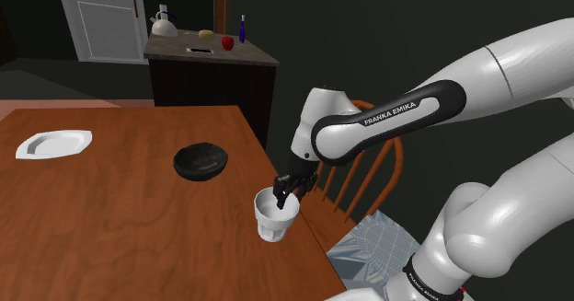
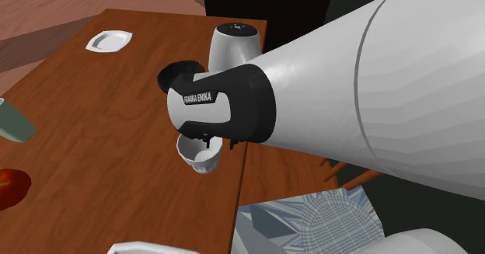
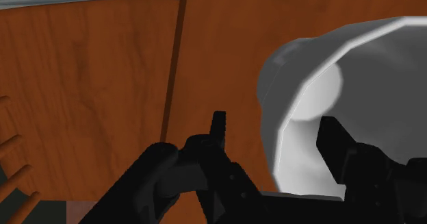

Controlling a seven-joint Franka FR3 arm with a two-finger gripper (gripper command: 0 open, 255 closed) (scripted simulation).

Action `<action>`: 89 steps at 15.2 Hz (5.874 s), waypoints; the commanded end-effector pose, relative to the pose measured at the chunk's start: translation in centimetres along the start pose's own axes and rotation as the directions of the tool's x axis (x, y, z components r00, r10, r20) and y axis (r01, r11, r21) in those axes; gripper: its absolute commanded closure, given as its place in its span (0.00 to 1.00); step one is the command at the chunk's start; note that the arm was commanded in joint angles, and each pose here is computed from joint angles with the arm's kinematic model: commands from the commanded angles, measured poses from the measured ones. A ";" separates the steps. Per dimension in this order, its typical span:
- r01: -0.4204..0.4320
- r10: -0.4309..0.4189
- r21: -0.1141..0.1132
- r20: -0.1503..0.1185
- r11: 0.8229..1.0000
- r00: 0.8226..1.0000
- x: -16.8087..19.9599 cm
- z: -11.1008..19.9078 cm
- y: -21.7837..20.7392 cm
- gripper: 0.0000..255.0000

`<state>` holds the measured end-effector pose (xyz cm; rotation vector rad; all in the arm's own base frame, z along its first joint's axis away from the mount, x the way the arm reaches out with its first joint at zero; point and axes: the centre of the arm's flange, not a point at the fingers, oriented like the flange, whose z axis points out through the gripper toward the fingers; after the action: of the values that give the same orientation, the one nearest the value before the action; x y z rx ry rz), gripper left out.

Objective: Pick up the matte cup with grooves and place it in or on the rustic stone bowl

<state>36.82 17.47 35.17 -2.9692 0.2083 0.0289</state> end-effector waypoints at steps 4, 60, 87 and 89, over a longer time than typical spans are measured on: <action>0.000 0.000 0.000 0.000 1.000 1.000 0.0 0.0 0.0 1.00; 0.000 0.000 0.000 0.000 1.000 1.000 27.0 -16.8 -11.7 1.00; 0.000 0.000 0.000 0.000 1.000 1.000 31.8 -7.3 -11.6 1.00; 0.000 0.000 0.000 0.000 1.000 1.000 31.8 -7.3 -11.6 1.00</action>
<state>69.97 23.20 43.27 -2.9696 0.2084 0.0299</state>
